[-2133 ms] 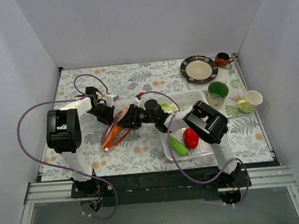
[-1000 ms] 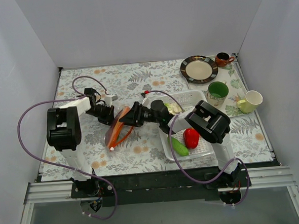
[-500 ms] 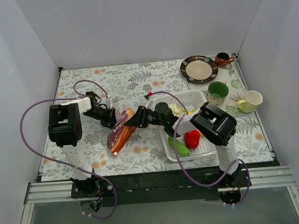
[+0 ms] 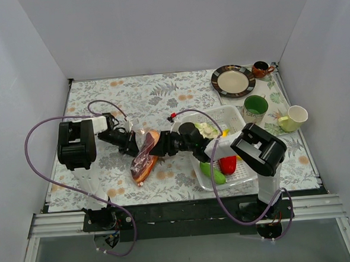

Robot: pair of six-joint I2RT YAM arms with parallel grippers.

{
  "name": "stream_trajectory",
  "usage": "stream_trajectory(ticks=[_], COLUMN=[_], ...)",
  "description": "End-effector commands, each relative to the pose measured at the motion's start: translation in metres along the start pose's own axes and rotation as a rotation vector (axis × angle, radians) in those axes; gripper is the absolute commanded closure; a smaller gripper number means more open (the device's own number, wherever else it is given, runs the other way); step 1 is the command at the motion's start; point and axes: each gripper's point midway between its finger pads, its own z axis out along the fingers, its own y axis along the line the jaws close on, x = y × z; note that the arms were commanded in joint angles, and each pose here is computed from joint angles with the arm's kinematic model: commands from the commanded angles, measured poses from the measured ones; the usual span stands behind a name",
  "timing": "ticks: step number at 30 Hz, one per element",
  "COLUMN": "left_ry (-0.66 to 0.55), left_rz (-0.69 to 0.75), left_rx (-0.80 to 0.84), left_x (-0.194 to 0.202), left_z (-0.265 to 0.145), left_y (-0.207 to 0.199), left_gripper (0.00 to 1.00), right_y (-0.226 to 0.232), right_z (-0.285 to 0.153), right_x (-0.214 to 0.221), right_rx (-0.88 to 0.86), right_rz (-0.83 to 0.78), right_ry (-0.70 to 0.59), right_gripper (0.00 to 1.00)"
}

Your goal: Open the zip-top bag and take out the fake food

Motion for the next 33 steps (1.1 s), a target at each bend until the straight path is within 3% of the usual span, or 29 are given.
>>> stream_trajectory(ticks=[1, 6, 12, 25, 33], left_ry=[0.348, 0.319, 0.224, 0.233, 0.229], left_rz=[0.075, 0.054, -0.075, -0.092, -0.100], left_rx=[-0.441, -0.428, -0.308, -0.290, -0.291], left_x=[0.079, 0.071, 0.067, 0.073, 0.074], left_z=[0.007, 0.002, -0.012, -0.010, -0.007], left_y=[0.115, 0.111, 0.112, 0.112, 0.113], left_gripper=[1.00, 1.00, 1.00, 1.00, 1.00], right_y=[-0.011, -0.025, -0.039, -0.039, 0.005], right_z=[-0.014, -0.028, -0.030, 0.011, 0.021], right_x=[0.004, 0.012, 0.012, 0.018, 0.004], right_rx=[0.067, 0.198, 0.303, 0.244, 0.014], right_rz=[-0.032, -0.012, 0.005, 0.037, 0.058], right_ry=[0.013, 0.045, 0.045, 0.130, 0.086], right_gripper=[0.34, 0.47, 0.48, 0.46, 0.30])
